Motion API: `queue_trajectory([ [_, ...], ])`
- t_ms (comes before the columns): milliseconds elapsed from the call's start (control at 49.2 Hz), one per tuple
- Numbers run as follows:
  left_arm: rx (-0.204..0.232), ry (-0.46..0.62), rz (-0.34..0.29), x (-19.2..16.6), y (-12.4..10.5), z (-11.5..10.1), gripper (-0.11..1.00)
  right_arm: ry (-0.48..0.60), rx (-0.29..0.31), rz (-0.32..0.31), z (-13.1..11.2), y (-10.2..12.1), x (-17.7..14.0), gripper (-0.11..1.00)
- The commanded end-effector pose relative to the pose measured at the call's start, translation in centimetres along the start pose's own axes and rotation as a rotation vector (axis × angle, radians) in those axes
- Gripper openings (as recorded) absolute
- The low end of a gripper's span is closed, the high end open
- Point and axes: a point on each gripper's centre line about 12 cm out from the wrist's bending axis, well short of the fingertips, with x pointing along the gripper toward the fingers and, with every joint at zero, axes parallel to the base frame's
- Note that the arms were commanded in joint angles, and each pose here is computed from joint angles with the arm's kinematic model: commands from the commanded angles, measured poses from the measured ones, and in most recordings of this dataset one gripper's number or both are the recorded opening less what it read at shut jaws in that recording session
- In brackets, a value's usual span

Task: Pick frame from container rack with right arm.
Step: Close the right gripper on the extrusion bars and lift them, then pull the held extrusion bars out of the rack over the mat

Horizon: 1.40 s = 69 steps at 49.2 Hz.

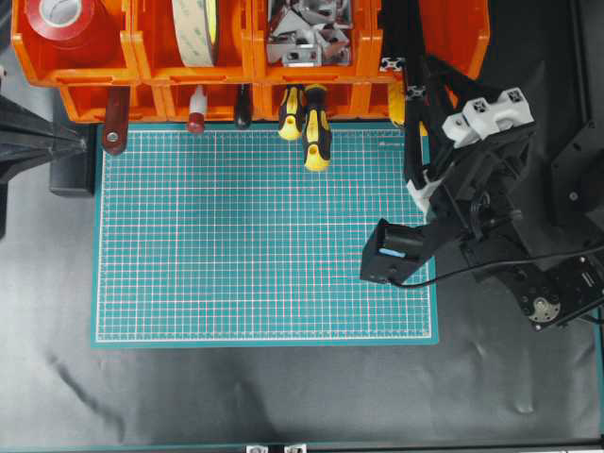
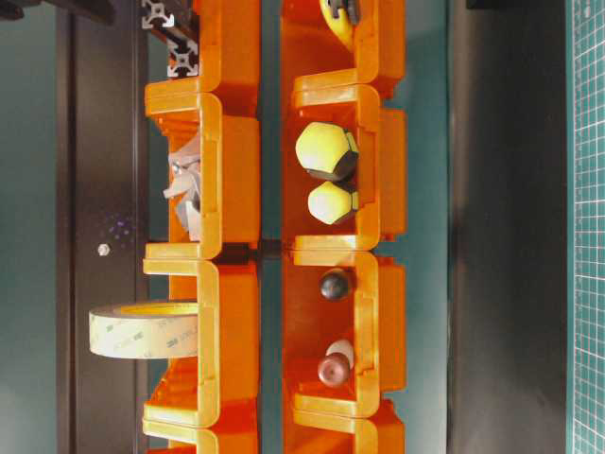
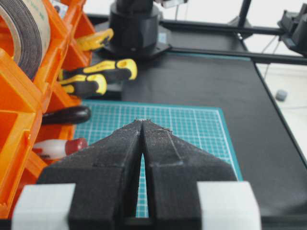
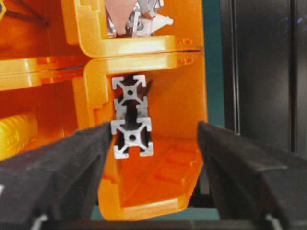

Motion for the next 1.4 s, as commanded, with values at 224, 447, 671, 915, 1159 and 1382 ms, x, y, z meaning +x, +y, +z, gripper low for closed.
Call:
queue_trajectory([
  [224, 0.0, -0.021, -0.005, 0.1, -0.1, 0.8, 0.01, 0.002, 0.029, 0.001, 0.1, -0.7, -0.3, 0.26],
  [447, 0.0, -0.023, -0.005, 0.1, -0.1, 0.8, 0.01, 0.043, 0.031, -0.048, -0.4, -1.5, -1.9, 0.26],
  [671, -0.001, -0.021, -0.003, 0.1, -0.1, 0.8, 0.01, -0.042, 0.056, -0.088, 0.8, -3.7, -6.0, 0.26],
  [915, -0.001, -0.031, 0.008, 0.0, 0.1, 1.0, 0.01, -0.255, 0.067, -0.096, 3.3, -5.8, -13.2, 0.26],
  [1159, -0.001, -0.099, 0.012, -1.1, 0.2, 2.5, 0.01, -0.428, 0.054, 0.01, 5.7, -4.2, -19.0, 0.26],
  [1382, -0.002, -0.165, 0.02, -2.7, 0.2, 4.2, 0.01, -0.554, -0.047, 0.216, 6.4, -0.4, -21.9, 0.26],
])
